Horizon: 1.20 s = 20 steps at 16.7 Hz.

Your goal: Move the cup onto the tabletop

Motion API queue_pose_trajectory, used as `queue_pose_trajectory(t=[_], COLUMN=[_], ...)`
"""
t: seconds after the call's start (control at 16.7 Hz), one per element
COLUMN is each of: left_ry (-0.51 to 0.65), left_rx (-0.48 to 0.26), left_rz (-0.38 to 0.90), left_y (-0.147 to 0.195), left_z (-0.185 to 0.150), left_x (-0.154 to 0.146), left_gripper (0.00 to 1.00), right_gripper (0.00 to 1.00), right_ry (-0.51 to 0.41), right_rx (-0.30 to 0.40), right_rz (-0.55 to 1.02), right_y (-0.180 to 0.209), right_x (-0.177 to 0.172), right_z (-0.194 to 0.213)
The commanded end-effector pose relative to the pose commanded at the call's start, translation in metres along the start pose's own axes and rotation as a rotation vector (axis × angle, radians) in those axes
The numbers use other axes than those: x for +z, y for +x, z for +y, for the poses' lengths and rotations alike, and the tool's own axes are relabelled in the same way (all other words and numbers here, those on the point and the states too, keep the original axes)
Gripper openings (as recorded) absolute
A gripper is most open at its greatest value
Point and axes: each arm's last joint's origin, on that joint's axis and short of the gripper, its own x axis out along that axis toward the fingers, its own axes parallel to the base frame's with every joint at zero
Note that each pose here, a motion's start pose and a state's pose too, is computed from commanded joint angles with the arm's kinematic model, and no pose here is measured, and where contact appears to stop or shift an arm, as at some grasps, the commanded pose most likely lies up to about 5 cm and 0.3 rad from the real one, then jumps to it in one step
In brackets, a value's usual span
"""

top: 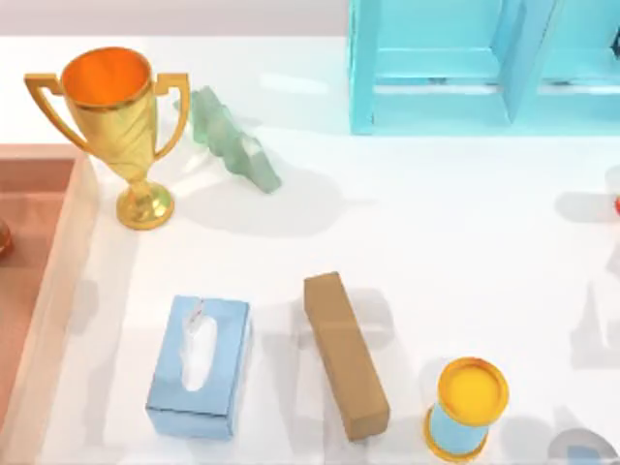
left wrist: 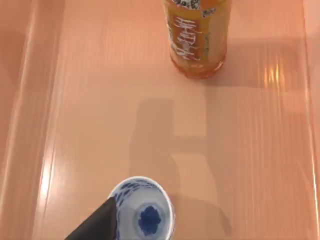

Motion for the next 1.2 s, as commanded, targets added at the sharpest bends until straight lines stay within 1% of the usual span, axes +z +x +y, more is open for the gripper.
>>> queue_pose_trajectory(t=[0.18, 0.3, 0.42, 0.54, 0.72, 1.02, 1.2], left_ry=[0.01, 0.012, 0.012, 0.01, 0.009, 0.012, 0.011], left_rx=[-0.027, -0.054, -0.082, -0.104, -0.119, -0.119, -0.121], left_rz=[0.275, 0.434, 0.56, 0.647, 0.7, 0.698, 0.702], left_y=[0.019, 0.035, 0.051, 0.062, 0.07, 0.07, 0.085], left_z=[0.016, 0.027, 0.036, 0.044, 0.048, 0.047, 0.046], left_x=[0.033, 0.05, 0.063, 0.07, 0.074, 0.074, 0.064], left_gripper=[1.0, 1.0, 1.0, 1.0, 1.0, 1.0, 1.0], right_gripper=[1.0, 1.0, 1.0, 1.0, 1.0, 1.0, 1.0], right_ry=[0.0, 0.0, 0.0, 0.0, 0.0, 0.0, 0.0], right_rx=[0.0, 0.0, 0.0, 0.0, 0.0, 0.0, 0.0], right_rz=[0.0, 0.0, 0.0, 0.0, 0.0, 0.0, 0.0], right_y=[0.0, 0.0, 0.0, 0.0, 0.0, 0.0, 0.0], right_x=[0.0, 0.0, 0.0, 0.0, 0.0, 0.0, 0.0], right_z=[0.0, 0.0, 0.0, 0.0, 0.0, 0.0, 0.0])
